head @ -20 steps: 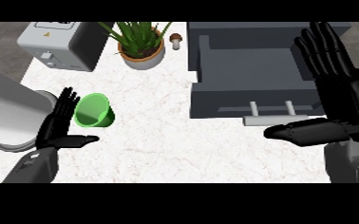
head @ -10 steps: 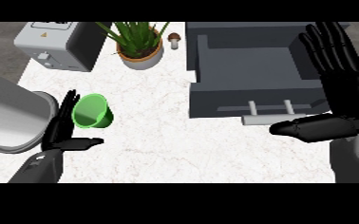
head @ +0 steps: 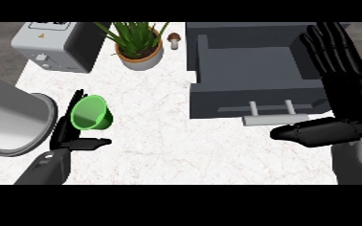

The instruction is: Pick up the cup, place it into the drawer and close the drawer

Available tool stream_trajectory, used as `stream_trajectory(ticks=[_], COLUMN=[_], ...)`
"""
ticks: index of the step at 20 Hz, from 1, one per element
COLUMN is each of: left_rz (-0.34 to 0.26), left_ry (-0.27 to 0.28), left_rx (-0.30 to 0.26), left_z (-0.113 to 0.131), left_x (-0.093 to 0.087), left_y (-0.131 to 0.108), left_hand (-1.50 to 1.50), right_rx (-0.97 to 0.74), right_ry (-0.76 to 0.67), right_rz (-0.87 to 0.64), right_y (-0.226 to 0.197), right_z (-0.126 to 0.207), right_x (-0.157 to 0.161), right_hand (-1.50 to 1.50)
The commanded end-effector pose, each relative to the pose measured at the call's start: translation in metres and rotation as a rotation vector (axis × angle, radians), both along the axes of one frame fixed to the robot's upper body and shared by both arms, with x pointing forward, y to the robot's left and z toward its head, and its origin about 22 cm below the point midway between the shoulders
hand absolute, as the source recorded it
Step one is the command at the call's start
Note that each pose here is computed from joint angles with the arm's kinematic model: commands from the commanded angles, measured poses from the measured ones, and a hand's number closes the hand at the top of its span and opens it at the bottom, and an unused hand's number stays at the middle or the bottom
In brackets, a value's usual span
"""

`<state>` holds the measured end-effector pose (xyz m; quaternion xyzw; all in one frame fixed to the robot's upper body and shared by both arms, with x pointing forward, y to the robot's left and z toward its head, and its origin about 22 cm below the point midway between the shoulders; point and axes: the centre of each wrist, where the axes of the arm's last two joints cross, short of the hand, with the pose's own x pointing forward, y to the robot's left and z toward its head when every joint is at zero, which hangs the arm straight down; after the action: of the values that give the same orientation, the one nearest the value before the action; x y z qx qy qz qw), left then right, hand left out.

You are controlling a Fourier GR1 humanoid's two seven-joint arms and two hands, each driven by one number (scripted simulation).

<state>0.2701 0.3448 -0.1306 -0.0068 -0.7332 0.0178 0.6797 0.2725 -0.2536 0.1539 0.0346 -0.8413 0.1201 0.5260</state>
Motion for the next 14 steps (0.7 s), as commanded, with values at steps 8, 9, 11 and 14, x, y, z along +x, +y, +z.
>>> stream_trajectory(ticks=[8, 9, 11, 14], left_rz=[-0.137, -0.081, 0.003, 0.070], left_ry=[-0.182, -0.243, -0.273, -0.319], left_rx=[-0.126, -0.083, 0.024, 0.099], left_z=[0.003, 0.011, 0.010, 0.012], left_x=[0.015, 0.024, 0.020, 0.021], left_y=[-0.023, -0.021, -0.017, -0.016], left_hand=[1.50, 1.50, 1.50, 1.50], right_rx=[-0.023, -0.026, 0.008, -0.010], right_ry=[0.015, 0.017, 0.002, 0.008], right_rz=[-0.005, -0.008, -0.016, -0.007], right_y=[-0.003, -0.006, -0.001, -0.007], right_z=[0.009, 0.005, -0.004, 0.001], right_x=[-0.002, -0.001, 0.004, -0.003], right_hand=[-1.50, -1.50, -1.50, -1.50])
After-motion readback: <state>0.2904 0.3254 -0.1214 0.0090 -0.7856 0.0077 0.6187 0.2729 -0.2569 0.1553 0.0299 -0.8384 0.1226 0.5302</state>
